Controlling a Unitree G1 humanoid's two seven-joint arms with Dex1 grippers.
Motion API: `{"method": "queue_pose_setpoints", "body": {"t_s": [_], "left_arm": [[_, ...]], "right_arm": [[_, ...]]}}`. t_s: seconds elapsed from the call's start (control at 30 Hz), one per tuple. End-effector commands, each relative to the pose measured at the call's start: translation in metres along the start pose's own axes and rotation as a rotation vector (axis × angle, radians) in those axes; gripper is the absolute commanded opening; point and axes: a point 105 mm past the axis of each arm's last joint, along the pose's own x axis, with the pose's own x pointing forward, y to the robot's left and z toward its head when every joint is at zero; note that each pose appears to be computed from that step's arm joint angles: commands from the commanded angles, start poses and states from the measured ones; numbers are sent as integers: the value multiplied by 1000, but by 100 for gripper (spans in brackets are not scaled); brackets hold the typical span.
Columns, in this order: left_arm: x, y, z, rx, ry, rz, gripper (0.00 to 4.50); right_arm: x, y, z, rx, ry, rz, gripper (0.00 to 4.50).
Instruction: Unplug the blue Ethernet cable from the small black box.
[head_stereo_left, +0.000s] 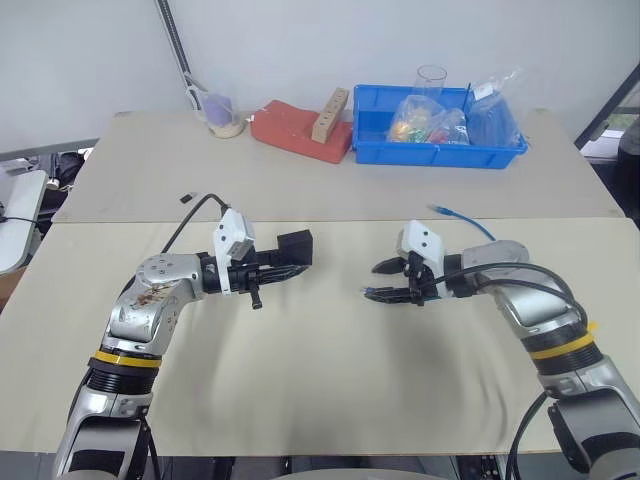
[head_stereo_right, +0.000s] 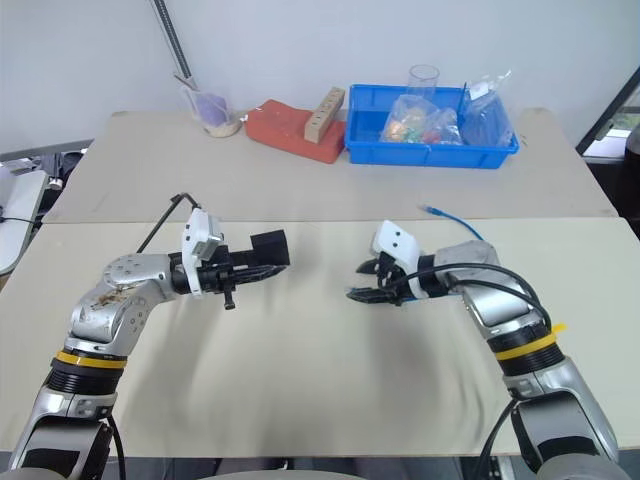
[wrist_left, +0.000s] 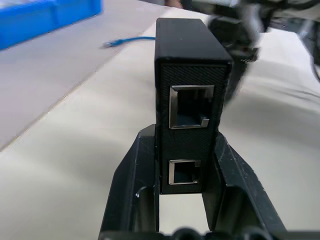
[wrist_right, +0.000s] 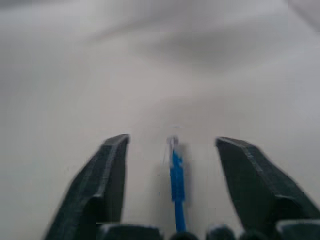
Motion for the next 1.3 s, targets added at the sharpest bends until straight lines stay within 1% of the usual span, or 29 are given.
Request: {"method": "queue_pose_setpoints", "body": {"t_s": [0.03, 0.07, 0.1, 0.17, 0.3, 0.37, 0.43, 0.63, 0.77, 0.83, 0.87, 0.9, 0.93, 1.03, 1.07, 1.3], "left_arm": [[-16, 19, 9, 37, -77, 201, 58], [-20, 24, 6, 30, -88, 255, 58], [-28, 32, -1, 22, -93, 342, 58], [-36, 40, -11, 12, -96, 444, 58], [-43, 49, -34, -4, -89, 583, 58], [-45, 56, -52, -24, -78, 675, 58], [-42, 56, -66, -35, -64, 700, 58], [-31, 53, -88, -23, -25, 699, 58], [-30, 54, -93, -21, -25, 701, 58], [-30, 54, -94, -39, -35, 697, 163], [-30, 54, -94, -44, -38, 695, 188], [-31, 54, -94, -50, -41, 695, 237], [-31, 54, -94, -52, -42, 696, 275], [-32, 52, -92, -65, -49, 691, 424], [-34, 51, -91, -66, -51, 690, 447], [-48, 42, -83, -77, -50, 685, 447]], "right_arm": [[-14, 13, 45, -42, -135, -1, 434], [-15, 16, 52, -37, -163, -10, 443], [-16, 23, 67, -19, -222, 2, 443], [-17, 33, 84, -1, -285, 15, 443], [-14, 40, 102, 27, -346, -22, 443], [-10, 39, 100, 44, -350, -57, 443], [-8, 37, 94, 40, -335, -87, 443], [-8, 29, 85, 56, -314, -157, 443], [-9, 25, 85, 56, -312, -175, 443], [-10, 24, 85, 56, -311, -178, 450], [-10, 24, 85, 55, -311, -178, 450], [-11, 23, 85, 55, -310, -180, 450], [-11, 23, 85, 55, -310, -181, 450], [-11, 21, 85, 55, -308, -184, 450], [-11, 21, 84, 55, -307, -185, 450], [-11, 18, 81, 60, -305, -187, 450]]}}
